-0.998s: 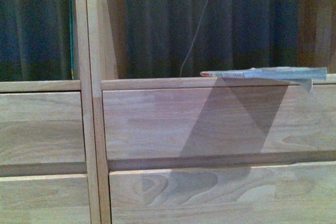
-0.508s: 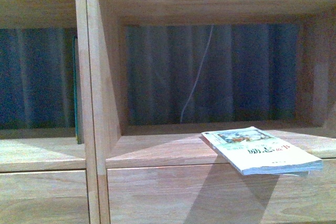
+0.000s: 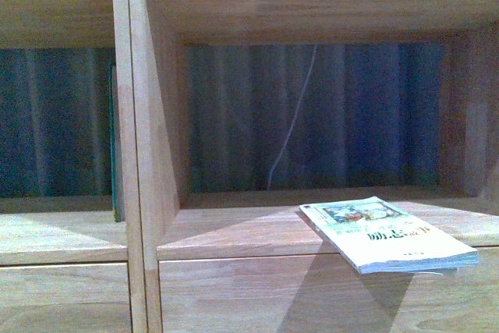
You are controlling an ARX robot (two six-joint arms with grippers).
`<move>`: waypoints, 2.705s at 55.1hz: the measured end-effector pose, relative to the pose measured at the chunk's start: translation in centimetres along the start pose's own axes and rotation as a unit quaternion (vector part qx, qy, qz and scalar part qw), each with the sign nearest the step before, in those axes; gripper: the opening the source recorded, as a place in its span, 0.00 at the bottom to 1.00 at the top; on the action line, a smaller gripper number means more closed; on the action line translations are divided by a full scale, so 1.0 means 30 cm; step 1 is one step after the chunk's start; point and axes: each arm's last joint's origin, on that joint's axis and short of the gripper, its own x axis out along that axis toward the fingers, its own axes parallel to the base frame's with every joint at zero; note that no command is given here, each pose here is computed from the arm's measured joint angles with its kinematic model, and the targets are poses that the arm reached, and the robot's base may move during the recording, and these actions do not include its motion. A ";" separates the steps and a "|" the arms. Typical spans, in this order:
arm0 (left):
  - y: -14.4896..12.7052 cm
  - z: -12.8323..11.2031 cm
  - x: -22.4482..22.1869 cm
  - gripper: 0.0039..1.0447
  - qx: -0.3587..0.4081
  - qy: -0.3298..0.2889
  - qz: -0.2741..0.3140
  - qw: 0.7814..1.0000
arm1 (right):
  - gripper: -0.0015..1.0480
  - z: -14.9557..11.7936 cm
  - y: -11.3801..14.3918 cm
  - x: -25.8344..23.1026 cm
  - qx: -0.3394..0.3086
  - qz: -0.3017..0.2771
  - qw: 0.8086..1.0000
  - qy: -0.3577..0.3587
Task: Organize books on shelf
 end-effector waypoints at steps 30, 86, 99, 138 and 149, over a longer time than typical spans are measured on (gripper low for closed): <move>0.000 0.000 0.000 0.93 0.000 0.000 0.000 1.000 | 0.93 -0.056 0.450 0.179 0.208 0.081 0.959 0.174; 0.000 0.000 0.000 0.93 0.000 0.000 0.000 1.000 | 0.93 -0.099 0.632 0.451 0.339 0.046 0.915 0.215; 0.000 0.000 0.000 0.93 0.000 0.000 0.000 1.000 | 0.84 -0.093 0.632 0.484 0.345 0.036 0.914 0.209; 0.000 0.000 0.000 0.93 0.000 0.000 0.000 1.000 | 0.16 -0.040 0.637 0.452 0.360 0.066 0.911 0.188; 0.000 0.000 0.000 0.93 0.000 0.000 0.000 1.000 | 0.15 -0.008 0.598 0.414 0.349 0.080 0.917 0.174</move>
